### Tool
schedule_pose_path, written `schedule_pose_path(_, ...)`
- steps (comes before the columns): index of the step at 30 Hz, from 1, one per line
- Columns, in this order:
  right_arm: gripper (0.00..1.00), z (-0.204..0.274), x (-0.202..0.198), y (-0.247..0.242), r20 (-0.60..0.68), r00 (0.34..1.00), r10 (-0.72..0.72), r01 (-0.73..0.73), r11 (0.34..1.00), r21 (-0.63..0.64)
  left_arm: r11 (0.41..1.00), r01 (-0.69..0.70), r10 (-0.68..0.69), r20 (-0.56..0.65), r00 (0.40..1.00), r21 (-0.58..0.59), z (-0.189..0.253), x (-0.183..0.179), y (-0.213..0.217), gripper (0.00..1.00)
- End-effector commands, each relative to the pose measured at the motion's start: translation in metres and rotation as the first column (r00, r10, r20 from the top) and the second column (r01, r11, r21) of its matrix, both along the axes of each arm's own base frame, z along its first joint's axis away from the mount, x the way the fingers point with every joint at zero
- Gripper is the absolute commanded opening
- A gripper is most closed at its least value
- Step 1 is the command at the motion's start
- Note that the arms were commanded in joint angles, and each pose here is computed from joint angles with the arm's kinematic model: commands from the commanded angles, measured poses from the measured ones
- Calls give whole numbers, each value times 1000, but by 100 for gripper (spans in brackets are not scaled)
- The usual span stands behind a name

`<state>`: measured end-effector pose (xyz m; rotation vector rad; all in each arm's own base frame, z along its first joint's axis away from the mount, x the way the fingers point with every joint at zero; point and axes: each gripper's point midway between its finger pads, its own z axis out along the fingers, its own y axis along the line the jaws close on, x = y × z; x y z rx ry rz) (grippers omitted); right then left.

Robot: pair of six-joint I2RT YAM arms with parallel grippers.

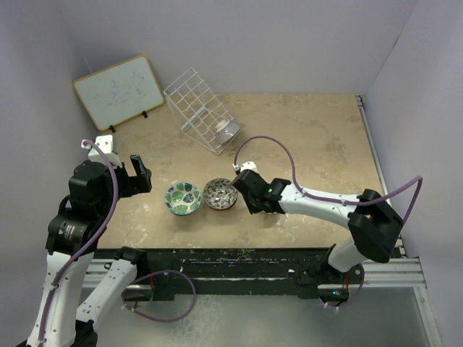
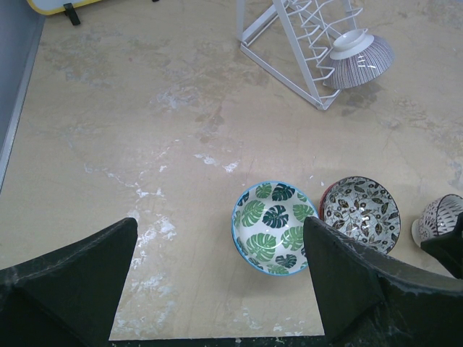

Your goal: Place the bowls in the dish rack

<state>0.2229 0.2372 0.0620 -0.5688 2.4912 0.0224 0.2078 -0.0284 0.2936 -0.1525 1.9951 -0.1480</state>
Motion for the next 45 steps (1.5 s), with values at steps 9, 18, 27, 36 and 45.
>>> schedule_pose_path(9,0,219,85,80,336,937,-91,-167,731,662,1000,9,-8,56,998,-7,18,3,-1,99)
schedule_pose_path(18,0,366,92,92,557,806,-199,-516,224,827,1000,15,-14,78,997,-4,32,1,-1,99)
schedule_pose_path(27,0,381,97,81,553,800,-234,-600,-269,754,1000,18,-19,72,997,5,31,-2,0,99)
schedule_pose_path(36,0,334,143,81,416,864,-283,-503,-485,715,1000,23,-24,78,997,17,38,-3,1,99)
schedule_pose_path(45,0,312,181,75,338,865,-371,-491,-488,721,999,31,-33,68,997,24,37,-8,1,99)
